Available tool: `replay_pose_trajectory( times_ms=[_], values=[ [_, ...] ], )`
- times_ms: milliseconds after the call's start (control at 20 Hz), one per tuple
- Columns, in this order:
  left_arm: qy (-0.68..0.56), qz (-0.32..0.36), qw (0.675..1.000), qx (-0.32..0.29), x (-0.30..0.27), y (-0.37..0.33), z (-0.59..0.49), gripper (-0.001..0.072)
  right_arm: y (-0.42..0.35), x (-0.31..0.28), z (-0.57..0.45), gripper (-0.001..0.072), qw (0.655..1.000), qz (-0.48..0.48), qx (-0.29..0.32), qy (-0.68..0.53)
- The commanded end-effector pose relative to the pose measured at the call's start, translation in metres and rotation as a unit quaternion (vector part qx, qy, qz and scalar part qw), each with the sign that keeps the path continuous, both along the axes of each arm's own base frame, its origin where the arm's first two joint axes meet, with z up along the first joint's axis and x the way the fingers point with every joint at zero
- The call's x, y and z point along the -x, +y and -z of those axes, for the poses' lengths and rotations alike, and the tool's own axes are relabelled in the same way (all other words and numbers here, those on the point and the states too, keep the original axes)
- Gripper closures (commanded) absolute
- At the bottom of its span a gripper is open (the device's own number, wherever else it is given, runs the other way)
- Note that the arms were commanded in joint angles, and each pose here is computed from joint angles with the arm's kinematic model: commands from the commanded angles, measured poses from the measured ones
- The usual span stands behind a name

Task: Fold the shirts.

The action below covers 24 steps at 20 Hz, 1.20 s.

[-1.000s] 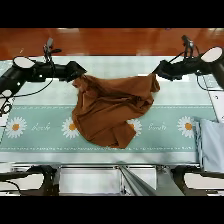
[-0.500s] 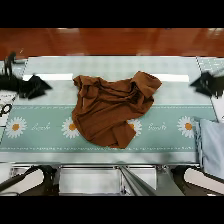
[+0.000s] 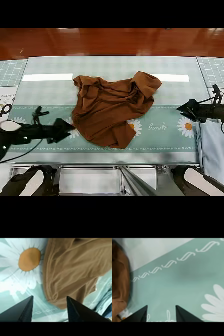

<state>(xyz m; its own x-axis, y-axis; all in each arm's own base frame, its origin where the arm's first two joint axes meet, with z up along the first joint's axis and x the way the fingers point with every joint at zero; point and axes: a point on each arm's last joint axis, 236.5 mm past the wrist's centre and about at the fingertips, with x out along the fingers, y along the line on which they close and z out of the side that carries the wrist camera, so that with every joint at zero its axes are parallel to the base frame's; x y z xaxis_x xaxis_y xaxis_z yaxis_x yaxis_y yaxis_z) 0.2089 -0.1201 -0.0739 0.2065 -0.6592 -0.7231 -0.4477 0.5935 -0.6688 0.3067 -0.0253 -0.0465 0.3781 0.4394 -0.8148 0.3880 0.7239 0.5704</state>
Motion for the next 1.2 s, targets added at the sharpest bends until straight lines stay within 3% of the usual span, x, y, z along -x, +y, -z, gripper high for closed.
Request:
replay_pose_trajectory(
  times_ms=[0,450,500,550,800,1150],
  values=[
    [0.006,-0.006,1.000,-0.007,0.008,-0.029,0.020,0.0199,0.005,0.000,0.000,0.0302,1.000,0.000,-0.009,-0.008],
    [0.017,0.008,1.000,-0.008,-0.007,-0.081,0.041,0.0219,0.013,-0.010,-0.010,0.0302,0.999,0.001,-0.033,-0.034],
    [-0.002,0.021,1.000,-0.009,-0.016,-0.085,0.036,0.0532,0.014,-0.012,-0.011,0.0302,0.999,0.002,-0.035,-0.039],
    [-0.029,0.038,0.999,-0.010,-0.025,-0.087,0.028,0.0686,0.014,-0.014,-0.012,0.0302,0.998,0.004,-0.035,-0.043],
    [-0.087,0.047,0.995,0.001,-0.061,-0.095,-0.005,0.0688,0.021,-0.032,-0.002,0.0303,0.996,-0.004,-0.062,-0.059],
    [-0.074,0.065,0.995,0.018,-0.052,-0.102,-0.010,0.0688,0.079,-0.079,0.042,0.0303,0.989,-0.144,-0.035,-0.018]
  ],
)
